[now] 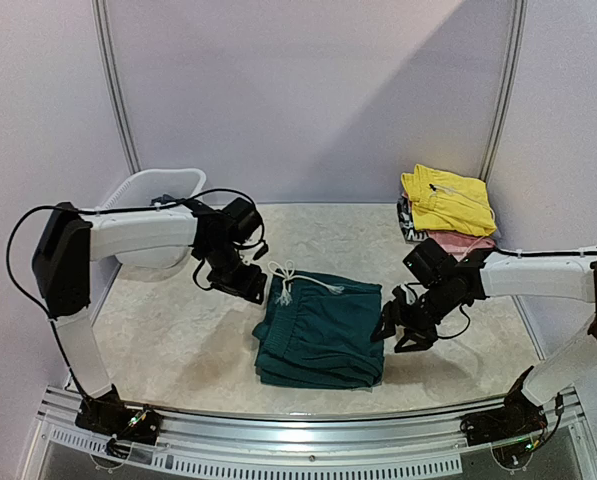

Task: Fold and stack the mixed laundry pile
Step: Rotate the square-folded shorts at the center of the board, then pick up the square-folded shorts from the center of the board, then pass from the left arm to the right, then place the square-folded shorts at the corner of the board.

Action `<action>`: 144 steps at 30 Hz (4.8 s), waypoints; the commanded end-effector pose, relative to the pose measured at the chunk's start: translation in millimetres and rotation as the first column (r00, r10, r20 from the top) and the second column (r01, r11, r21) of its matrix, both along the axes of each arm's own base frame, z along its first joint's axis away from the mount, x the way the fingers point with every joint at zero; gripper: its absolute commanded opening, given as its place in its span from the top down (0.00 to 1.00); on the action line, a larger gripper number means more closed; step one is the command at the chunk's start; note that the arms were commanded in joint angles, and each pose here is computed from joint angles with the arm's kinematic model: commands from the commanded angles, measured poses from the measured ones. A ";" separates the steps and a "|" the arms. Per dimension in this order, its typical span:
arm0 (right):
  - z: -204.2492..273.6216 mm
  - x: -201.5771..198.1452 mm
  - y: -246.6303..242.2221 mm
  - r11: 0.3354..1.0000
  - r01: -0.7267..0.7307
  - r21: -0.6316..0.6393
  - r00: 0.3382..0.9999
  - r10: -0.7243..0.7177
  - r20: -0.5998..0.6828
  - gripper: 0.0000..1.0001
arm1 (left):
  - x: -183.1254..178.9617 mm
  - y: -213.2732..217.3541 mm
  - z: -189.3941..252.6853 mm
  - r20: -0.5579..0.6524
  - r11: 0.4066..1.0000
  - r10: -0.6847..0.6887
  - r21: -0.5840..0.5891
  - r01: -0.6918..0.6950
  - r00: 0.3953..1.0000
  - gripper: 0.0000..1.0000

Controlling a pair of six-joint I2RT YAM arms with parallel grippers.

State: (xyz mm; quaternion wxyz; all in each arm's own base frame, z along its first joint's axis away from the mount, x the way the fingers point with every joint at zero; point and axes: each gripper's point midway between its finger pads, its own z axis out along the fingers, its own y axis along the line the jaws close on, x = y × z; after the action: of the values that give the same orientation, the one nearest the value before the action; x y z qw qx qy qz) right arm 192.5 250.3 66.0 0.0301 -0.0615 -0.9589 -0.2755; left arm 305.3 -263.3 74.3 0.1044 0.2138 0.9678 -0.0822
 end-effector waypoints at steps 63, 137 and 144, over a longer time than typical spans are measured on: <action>42.6 10.2 -94.9 0.982 0.166 -0.093 0.984 -0.158 0.088 0.01 | -168.2 -252.8 -56.2 0.331 0.595 -0.804 0.453 0.664 0.495 1.00; 4.2 186.6 48.7 0.982 -0.155 0.110 0.978 0.137 0.155 1.00 | -125.8 -107.3 104.9 0.593 0.970 -0.232 0.080 0.231 0.771 0.00; 21.3 230.8 19.2 0.987 -0.154 -0.039 0.953 0.159 0.259 1.00 | -122.1 -48.8 119.9 0.615 0.989 -0.151 0.088 0.122 0.774 0.00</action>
State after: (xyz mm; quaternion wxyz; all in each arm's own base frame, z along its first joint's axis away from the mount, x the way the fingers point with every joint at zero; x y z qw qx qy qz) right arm 405.9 297.5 92.5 -0.0544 0.0344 -0.9390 -0.3377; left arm 173.6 -352.2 187.8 0.3964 0.3403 0.8522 -0.0282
